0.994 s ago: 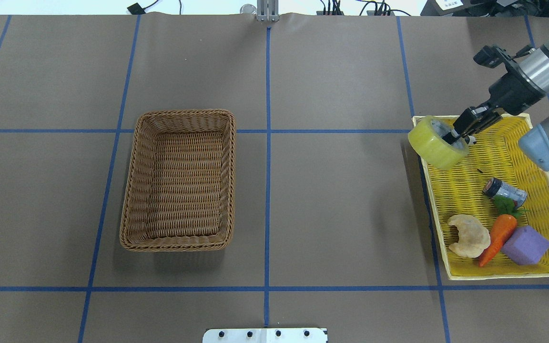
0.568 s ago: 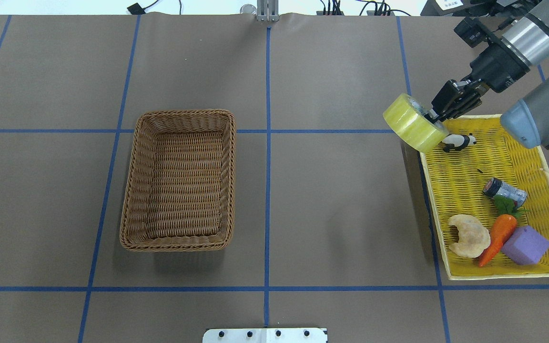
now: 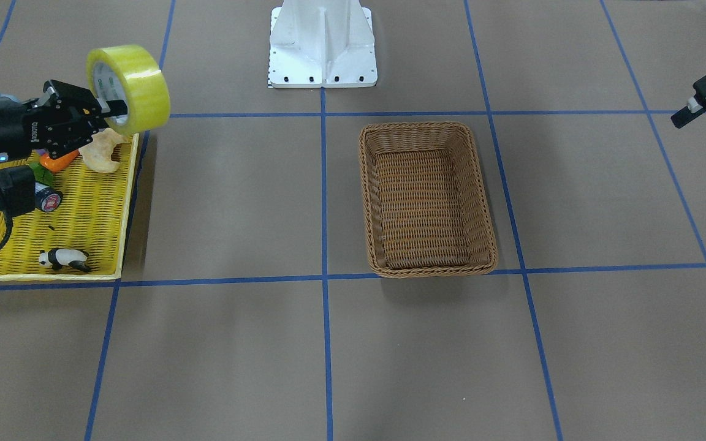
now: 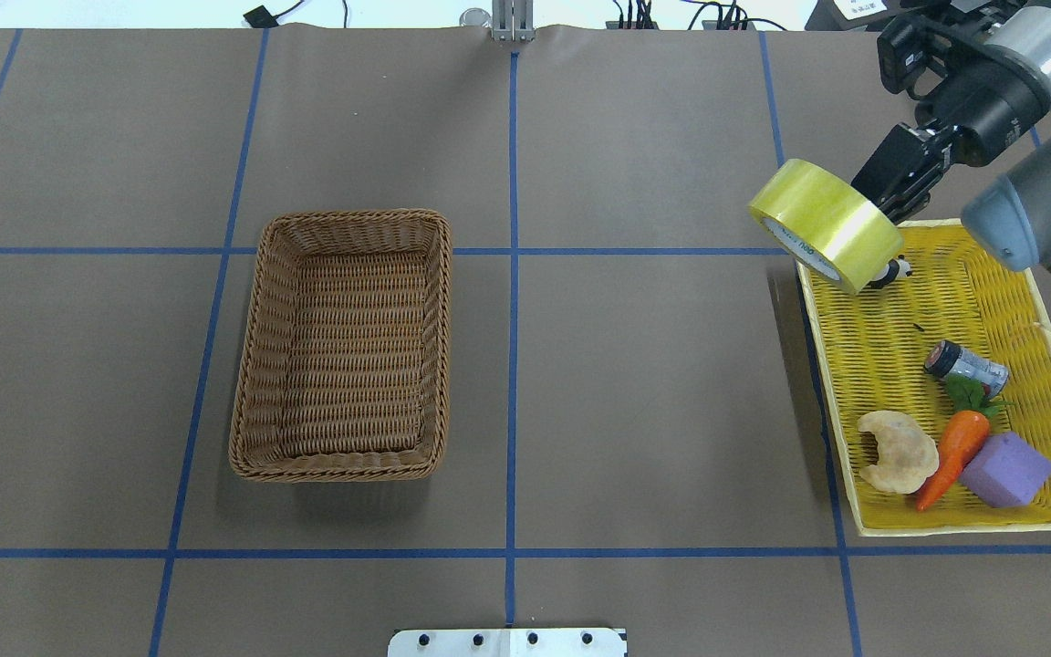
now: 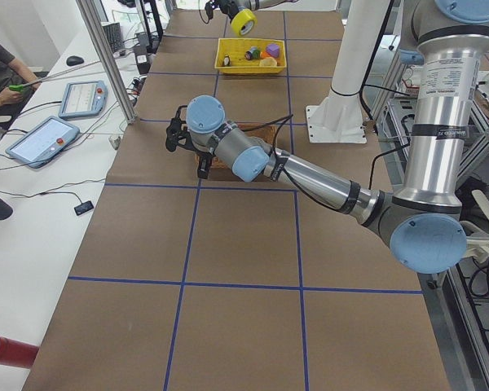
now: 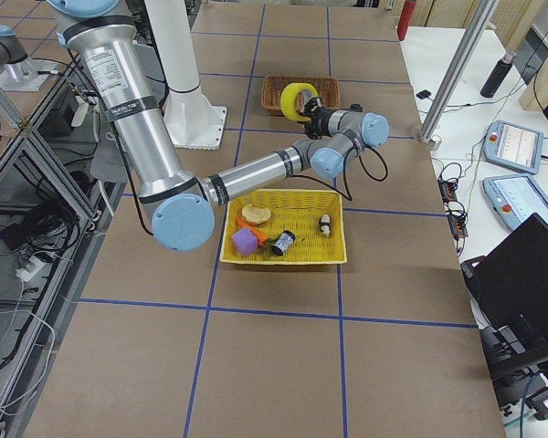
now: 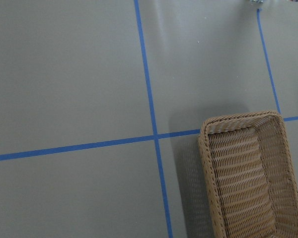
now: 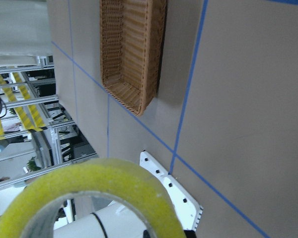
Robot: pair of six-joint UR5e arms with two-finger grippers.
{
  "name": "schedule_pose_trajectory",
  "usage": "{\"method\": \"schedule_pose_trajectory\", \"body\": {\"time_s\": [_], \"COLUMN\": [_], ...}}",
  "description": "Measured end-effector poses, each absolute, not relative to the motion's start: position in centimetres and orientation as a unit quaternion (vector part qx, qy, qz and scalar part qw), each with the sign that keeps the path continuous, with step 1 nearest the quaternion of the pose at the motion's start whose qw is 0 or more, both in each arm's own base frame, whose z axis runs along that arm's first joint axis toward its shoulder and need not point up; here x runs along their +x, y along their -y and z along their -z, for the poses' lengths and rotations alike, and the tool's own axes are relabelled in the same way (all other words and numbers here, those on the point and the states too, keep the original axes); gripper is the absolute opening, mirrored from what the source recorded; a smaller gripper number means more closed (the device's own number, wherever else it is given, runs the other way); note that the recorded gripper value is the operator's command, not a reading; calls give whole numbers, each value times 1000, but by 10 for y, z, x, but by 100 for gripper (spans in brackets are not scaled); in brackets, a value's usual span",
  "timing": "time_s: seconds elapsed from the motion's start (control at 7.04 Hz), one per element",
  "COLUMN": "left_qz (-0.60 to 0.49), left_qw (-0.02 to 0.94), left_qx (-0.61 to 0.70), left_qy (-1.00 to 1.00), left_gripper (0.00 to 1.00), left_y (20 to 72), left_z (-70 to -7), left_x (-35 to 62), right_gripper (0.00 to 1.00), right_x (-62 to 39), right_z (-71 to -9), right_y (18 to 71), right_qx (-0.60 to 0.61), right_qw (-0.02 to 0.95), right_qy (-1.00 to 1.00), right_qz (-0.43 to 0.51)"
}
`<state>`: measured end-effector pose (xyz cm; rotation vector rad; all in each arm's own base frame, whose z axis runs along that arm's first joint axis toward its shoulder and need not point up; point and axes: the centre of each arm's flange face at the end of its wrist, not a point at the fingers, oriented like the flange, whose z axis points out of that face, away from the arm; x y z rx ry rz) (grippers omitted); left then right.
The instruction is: Move tape to another basket
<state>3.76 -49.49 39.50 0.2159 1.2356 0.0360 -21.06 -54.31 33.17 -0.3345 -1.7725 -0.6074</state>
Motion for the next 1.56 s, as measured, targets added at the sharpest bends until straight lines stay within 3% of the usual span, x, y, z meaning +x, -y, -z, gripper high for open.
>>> {"method": "schedule_pose_trajectory", "body": {"time_s": [0.57,1.14,1.56], "left_qz": [8,3,67], "left_qw": [776,760,732], "left_qx": [58,15,25], "left_qy": [-628,-650,-678], "left_gripper": [98,98,98], "left_y": [510,521,522], "left_z": [-302,-217,-164], "left_x": [90,164,201], "right_gripper": [0,0,0], "right_x": [-203,-227,-277], "right_z": [-322,-274,-234], "right_y": [559,596,606], "right_qx": [-134,-110,-106], "right_qw": [439,388,369], "right_qy": [847,893,909], "right_qz": [267,201,163]}}
